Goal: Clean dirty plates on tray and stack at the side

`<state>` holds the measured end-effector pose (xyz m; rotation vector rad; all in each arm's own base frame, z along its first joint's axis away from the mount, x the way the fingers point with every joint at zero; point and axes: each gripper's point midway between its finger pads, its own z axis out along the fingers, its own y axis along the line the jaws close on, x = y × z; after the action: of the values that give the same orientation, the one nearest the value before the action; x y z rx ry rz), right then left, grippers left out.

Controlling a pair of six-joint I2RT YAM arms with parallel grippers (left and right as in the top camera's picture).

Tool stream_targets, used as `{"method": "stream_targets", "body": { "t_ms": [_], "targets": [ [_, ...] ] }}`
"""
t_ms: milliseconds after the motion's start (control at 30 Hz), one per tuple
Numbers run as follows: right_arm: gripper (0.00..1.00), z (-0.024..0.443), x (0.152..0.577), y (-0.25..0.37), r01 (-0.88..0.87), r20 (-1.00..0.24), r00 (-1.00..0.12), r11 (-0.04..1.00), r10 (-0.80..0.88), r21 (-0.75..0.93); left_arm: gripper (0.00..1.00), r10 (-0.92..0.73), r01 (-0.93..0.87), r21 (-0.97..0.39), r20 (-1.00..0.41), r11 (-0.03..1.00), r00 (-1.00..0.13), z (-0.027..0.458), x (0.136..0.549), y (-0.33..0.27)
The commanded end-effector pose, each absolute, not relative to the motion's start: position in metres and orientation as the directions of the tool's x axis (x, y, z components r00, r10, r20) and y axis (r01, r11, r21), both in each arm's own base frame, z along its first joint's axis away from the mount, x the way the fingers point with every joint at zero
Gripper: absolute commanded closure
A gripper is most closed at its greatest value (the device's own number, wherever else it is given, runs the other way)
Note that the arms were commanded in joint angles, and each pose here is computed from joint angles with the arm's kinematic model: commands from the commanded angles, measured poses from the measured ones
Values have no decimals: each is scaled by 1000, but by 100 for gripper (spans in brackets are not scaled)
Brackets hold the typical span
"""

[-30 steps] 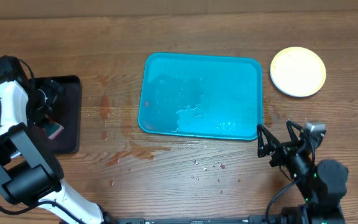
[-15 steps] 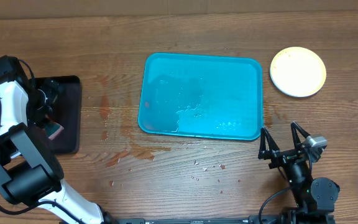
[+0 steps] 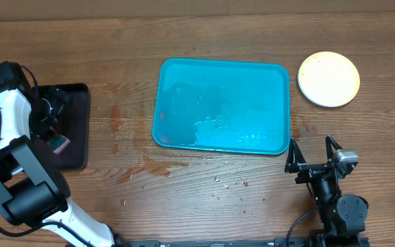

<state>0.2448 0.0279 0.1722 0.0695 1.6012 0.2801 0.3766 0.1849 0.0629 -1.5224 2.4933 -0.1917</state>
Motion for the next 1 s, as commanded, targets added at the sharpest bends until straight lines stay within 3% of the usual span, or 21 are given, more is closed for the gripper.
{"method": "stream_targets", "body": {
  "t_ms": [0,833,967],
  "targets": [
    [0,170,245,24,-102,-980,-44,975,192,196,0,-893,-865,-223,-106,449,-437,61,376,183],
    [0,170,245,24,-102,-980,-44,975,192,196,0,-893,-866,-219,-103,450,-439,59,376,183],
    [0,170,245,24,-102,-980,-44,975,192,196,0,-862,-846,-161,-83,508,-501,57,362,180]
  ]
}}
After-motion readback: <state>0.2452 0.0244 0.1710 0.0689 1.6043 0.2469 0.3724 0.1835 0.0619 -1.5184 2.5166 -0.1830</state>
